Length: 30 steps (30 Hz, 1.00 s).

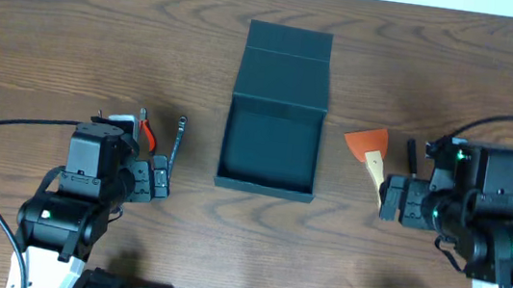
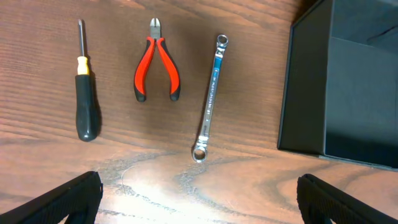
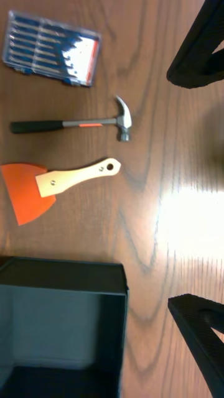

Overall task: Pack container
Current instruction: 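Raise both arms and move the right gripper toward the screwdriver case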

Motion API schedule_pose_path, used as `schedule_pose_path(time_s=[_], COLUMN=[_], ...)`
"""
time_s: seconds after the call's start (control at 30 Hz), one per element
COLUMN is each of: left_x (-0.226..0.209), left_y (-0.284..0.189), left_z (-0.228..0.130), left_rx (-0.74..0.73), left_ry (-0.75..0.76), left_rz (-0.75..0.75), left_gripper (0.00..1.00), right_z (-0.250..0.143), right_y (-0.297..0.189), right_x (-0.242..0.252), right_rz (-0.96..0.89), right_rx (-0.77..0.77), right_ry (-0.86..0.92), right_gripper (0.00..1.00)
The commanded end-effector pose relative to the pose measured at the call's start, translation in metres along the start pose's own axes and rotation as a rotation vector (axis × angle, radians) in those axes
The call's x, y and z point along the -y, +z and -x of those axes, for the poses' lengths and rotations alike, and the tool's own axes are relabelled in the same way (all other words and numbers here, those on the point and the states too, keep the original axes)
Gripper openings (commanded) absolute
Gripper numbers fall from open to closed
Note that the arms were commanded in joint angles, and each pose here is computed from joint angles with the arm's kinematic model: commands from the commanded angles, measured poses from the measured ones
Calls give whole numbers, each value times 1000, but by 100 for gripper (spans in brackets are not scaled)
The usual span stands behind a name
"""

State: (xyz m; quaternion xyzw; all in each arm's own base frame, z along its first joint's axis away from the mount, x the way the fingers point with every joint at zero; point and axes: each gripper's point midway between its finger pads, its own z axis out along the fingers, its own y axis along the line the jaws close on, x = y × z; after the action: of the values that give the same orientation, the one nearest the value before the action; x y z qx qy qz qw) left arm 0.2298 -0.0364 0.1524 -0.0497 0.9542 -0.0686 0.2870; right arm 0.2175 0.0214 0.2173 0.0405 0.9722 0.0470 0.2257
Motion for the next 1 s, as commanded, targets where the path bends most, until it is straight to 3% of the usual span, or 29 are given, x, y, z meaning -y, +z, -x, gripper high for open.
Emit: schedule_pose_path(time_s=[0.0,0.17,0.5,0.83,0.97], left_x=[1,-1,-2,-2,-2], left_y=[-6,-6,-6,-6,-6], left_z=[2,-7,-9,-9,-8], left_rx=[1,-37,-42,-42,-42], left_ry=[-10,-11,-11,-11,-12], left_rz=[-8,2,8,8,7], left_gripper=[98,99,99,98,99], right_z=[8,13,59,81,79], right_y=[-1,5,25,92,114], right_x=[11,46,120,181,202], right_rz=[-48,-139,-259,-235,-236], right_rx=[0,-79,-242,-346,-360], right_ry=[140,262,334,154,167], right_gripper=[99,99,99,99,99])
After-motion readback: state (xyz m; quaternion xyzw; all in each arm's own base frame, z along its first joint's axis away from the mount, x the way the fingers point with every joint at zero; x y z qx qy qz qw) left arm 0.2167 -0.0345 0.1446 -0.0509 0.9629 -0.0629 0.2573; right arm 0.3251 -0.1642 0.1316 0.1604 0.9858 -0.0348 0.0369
